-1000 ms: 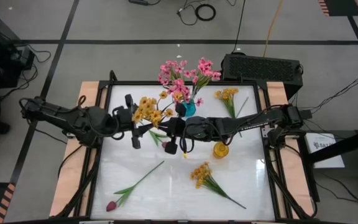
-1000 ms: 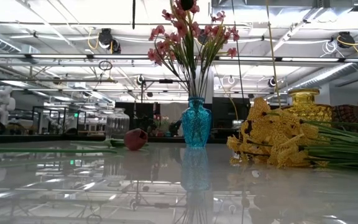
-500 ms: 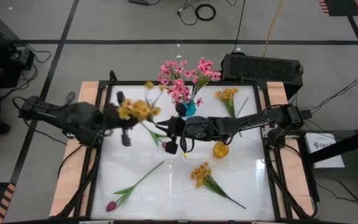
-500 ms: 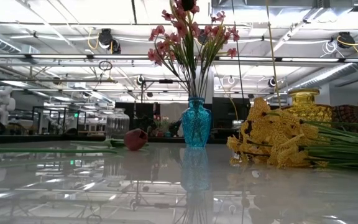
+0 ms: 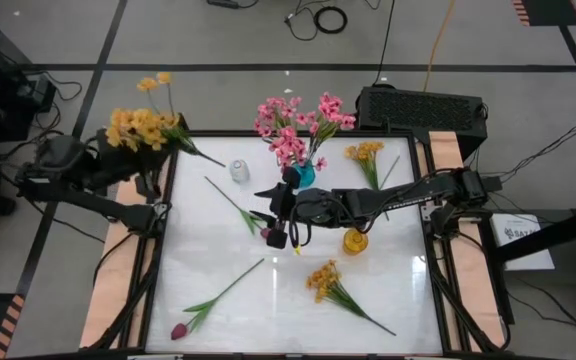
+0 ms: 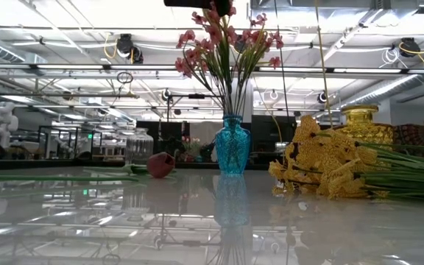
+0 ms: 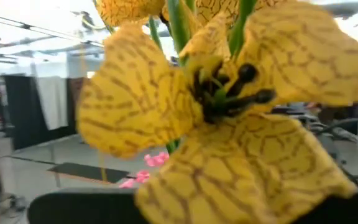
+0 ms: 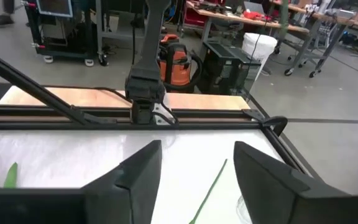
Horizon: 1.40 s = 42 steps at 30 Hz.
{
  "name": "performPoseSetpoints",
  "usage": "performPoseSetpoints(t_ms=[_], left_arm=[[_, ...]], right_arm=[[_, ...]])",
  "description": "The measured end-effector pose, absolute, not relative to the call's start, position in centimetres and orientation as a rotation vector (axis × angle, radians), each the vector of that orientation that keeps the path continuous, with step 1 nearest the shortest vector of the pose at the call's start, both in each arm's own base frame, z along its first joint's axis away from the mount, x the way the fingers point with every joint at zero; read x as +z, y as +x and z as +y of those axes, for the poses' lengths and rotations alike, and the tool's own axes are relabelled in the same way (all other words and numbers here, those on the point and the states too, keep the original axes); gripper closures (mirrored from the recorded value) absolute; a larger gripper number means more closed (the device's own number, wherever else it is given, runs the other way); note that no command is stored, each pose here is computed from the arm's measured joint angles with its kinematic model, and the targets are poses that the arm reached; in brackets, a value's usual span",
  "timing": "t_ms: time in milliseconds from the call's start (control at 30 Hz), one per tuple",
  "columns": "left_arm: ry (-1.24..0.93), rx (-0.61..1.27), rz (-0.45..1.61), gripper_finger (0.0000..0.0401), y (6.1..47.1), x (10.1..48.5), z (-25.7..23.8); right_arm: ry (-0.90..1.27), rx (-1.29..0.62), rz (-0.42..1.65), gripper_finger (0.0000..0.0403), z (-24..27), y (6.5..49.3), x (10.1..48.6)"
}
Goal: Sort flowers into vase by color
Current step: Put the middle yellow flowers into the transparent vase
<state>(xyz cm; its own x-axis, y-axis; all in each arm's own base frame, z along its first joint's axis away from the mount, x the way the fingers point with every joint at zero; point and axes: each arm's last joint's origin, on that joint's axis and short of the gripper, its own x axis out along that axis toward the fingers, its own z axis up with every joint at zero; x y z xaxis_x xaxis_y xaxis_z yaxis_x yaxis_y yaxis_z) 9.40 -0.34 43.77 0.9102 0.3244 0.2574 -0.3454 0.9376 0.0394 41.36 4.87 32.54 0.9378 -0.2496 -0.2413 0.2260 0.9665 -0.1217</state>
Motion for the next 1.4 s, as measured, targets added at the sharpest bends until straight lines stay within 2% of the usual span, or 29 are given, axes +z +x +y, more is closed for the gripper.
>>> performPoseSetpoints(t_ms=[133, 367, 700, 1000, 1100, 1233, 1400], left_arm=[[0.086, 0.396, -0.203, 0.0387, 9.8, 42.4, 0.2], [0.137, 0.506, -0.014, 0.0387, 12.4, 36.3, 1.1], [-0.001, 0.621, -0.061, 0.0388, 12.0, 30.4, 2.8], [-0.108, 0.729, -0.185, 0.0388, 11.3, 28.4, 4.1], [-0.122, 0.691, -0.177, 0.0388, 11.4, 28.0, 4.3], [-0.09, 0.769, -0.106, 0.0388, 11.3, 27.2, 4.9], [-0.095, 0.823, -0.128, 0.0388, 11.2, 26.0, 5.7]], right_arm=[[-0.121, -0.24, 0.279, 0.0202, 4.8, 41.2, 32.5], [-0.173, -0.231, 0.419, 0.0202, 4.6, 39.1, 33.1], [-0.076, -0.255, 0.484, 0.0213, 4.2, 35.9, 35.2], [-0.067, -0.257, 0.482, 0.0226, 4.1, 35.8, 35.3], [-0.066, -0.257, 0.482, 0.023, 4.2, 35.8, 35.3], [-0.065, -0.258, 0.483, 0.0234, 4.1, 35.8, 35.3], [-0.049, -0.261, 0.481, 0.0234, 4.1, 35.8, 35.3]])
